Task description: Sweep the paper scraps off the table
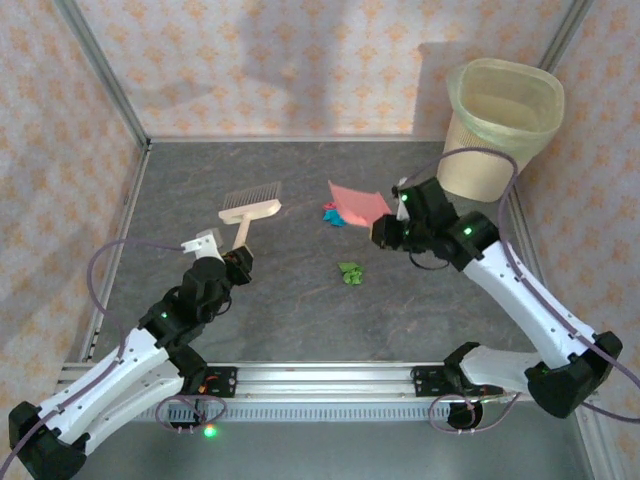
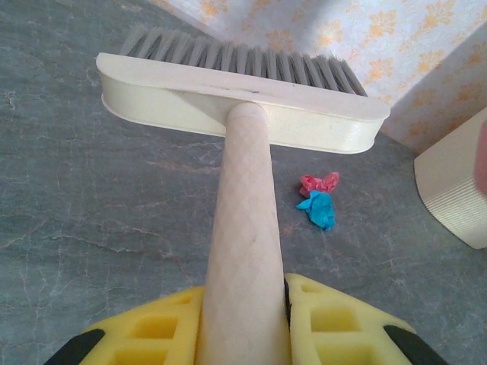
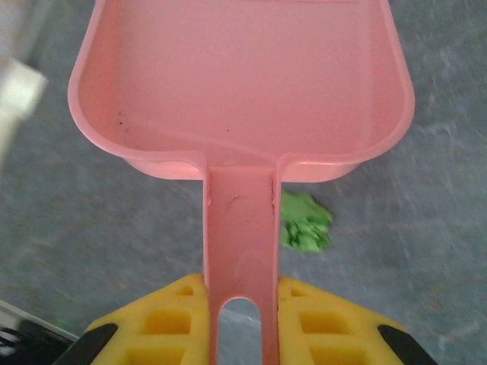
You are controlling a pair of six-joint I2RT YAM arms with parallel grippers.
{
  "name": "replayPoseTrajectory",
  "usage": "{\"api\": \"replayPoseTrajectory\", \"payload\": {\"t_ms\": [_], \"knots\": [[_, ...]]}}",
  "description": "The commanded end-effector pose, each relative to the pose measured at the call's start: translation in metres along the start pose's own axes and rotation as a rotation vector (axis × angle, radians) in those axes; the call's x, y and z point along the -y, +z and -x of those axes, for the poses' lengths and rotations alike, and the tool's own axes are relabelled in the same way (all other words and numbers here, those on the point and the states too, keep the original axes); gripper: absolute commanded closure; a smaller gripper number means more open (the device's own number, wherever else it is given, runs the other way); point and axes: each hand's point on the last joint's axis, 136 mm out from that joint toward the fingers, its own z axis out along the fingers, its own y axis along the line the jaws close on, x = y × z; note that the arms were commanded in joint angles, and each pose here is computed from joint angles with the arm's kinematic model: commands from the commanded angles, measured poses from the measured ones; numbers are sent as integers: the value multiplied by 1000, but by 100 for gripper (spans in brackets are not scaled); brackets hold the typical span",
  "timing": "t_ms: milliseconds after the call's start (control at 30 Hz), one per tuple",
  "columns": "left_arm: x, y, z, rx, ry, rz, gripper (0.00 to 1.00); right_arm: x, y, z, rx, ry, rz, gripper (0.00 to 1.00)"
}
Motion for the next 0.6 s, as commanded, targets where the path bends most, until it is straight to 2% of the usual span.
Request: {"api": "replayPoseTrajectory", "payload": {"t_ms": [0, 100, 333, 467, 567], "knots": [[10, 2, 5, 10, 22, -24, 100, 28, 0, -9, 43, -41, -149, 100], [27, 7, -3, -43, 50, -94, 100, 49, 5, -26, 19, -25, -252, 100], [80, 13, -30, -216, 142, -283, 100, 70, -28, -43, 119, 9, -258, 100], [120, -1, -57, -337, 249, -395, 100, 99, -46, -49, 155, 32, -381, 100], [144, -15, -76, -401, 335, -465, 100, 109, -57, -47, 225, 61, -404, 100]]}}
